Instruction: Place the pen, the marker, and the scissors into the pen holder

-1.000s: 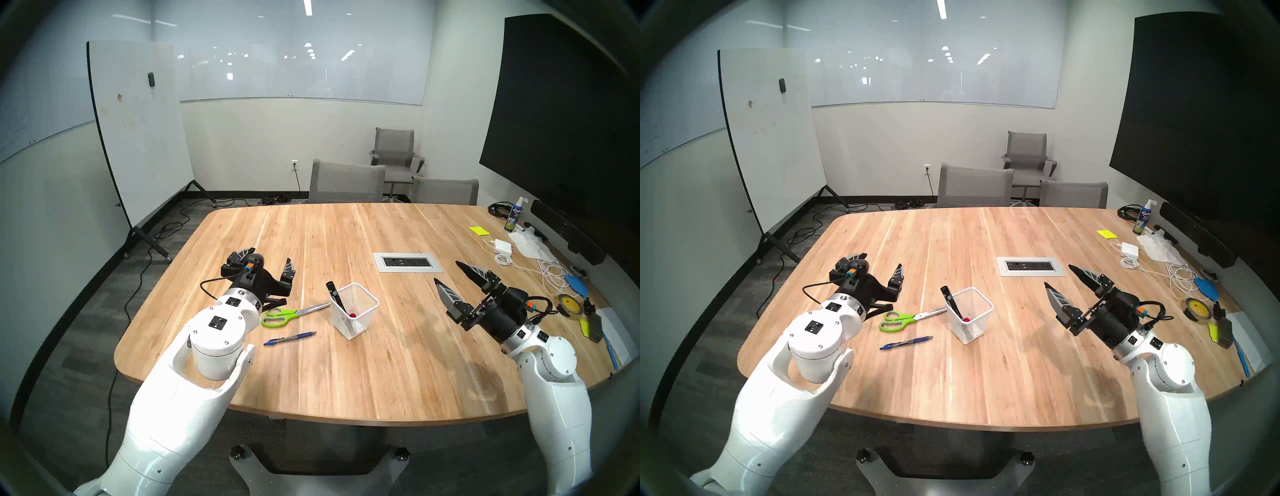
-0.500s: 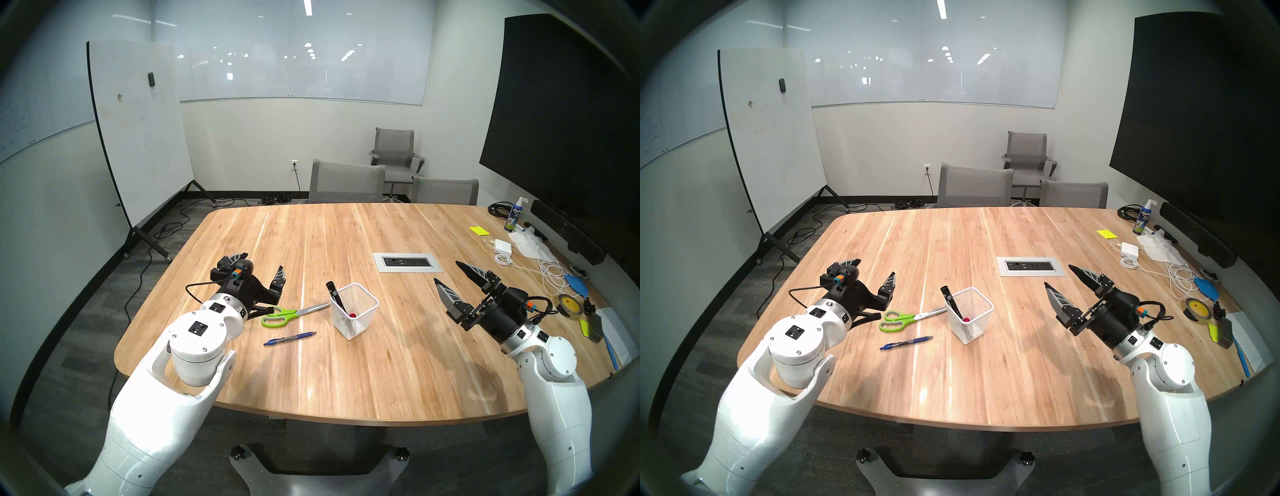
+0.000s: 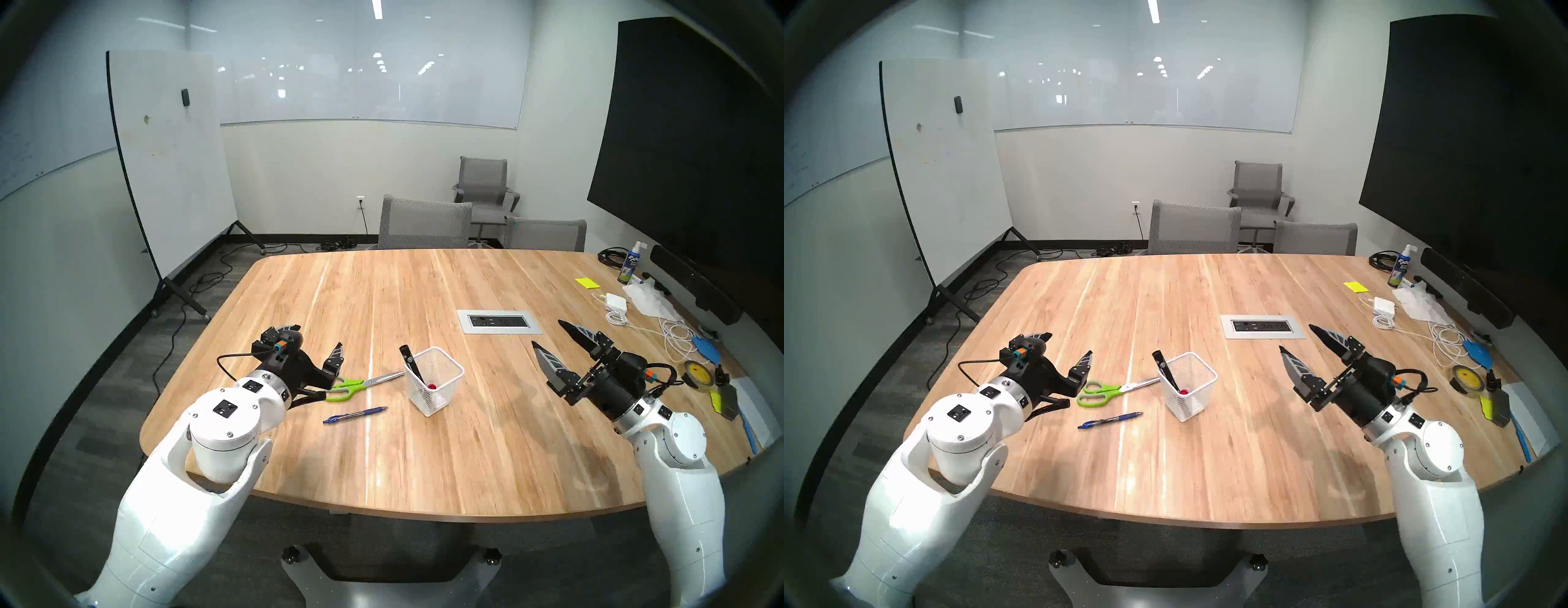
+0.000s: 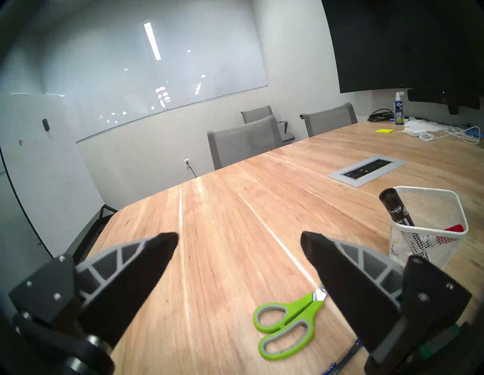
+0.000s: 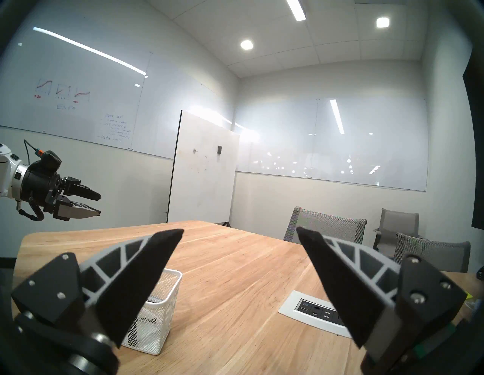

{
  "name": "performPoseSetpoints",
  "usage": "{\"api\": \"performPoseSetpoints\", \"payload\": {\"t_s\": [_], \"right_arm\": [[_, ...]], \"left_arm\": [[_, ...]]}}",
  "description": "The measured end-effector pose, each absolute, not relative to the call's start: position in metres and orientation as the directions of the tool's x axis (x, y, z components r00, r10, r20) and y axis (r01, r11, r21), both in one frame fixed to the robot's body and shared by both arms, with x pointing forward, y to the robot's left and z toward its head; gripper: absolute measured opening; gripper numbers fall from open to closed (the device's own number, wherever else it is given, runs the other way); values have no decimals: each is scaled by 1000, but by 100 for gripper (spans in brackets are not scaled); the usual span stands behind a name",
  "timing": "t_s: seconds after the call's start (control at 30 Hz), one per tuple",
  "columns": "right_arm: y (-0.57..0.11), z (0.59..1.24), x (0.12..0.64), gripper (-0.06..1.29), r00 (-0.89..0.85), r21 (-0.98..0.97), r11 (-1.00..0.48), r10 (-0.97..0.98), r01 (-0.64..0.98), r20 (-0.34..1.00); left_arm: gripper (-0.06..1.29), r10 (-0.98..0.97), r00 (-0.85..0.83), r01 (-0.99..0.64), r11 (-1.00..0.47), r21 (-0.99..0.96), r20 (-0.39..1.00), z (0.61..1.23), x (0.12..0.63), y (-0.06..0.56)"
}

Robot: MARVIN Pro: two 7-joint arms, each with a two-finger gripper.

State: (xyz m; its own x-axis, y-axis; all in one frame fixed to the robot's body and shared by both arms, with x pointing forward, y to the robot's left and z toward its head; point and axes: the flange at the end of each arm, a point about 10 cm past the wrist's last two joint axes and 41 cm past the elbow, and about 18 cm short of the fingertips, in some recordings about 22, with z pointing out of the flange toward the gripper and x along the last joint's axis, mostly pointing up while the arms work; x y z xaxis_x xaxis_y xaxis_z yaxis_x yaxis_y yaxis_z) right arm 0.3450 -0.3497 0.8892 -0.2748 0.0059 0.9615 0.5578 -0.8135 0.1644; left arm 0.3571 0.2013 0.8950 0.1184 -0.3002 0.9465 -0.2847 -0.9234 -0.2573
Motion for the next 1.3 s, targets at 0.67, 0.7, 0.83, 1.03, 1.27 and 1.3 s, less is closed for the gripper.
{"api": "performPoseSetpoints", "payload": {"t_s": [0.67,0.7,0.83,1.03,1.27,1.3], "right_arm": [[-350,889,345,123,-275,164,-814,6,558,961],[-350,889,345,123,-275,164,-814,6,558,961],[-350,889,345,123,-275,164,-814,6,558,961],[-350,889,345,123,-275,164,-814,6,558,961],[-350,889,345,123,-275,164,-814,6,558,961],[-350,889,345,123,-275,164,-814,6,558,961]], "left_arm": [[127,-381,152,-360,-881,-307,912,888,353,214],[127,-382,153,-363,-879,-308,911,888,354,214],[127,-396,156,-385,-868,-313,905,887,356,217],[127,-402,169,-402,-862,-310,900,883,360,223],[127,-421,194,-434,-847,-307,886,872,366,235],[127,-422,194,-437,-845,-308,885,872,367,235]]}}
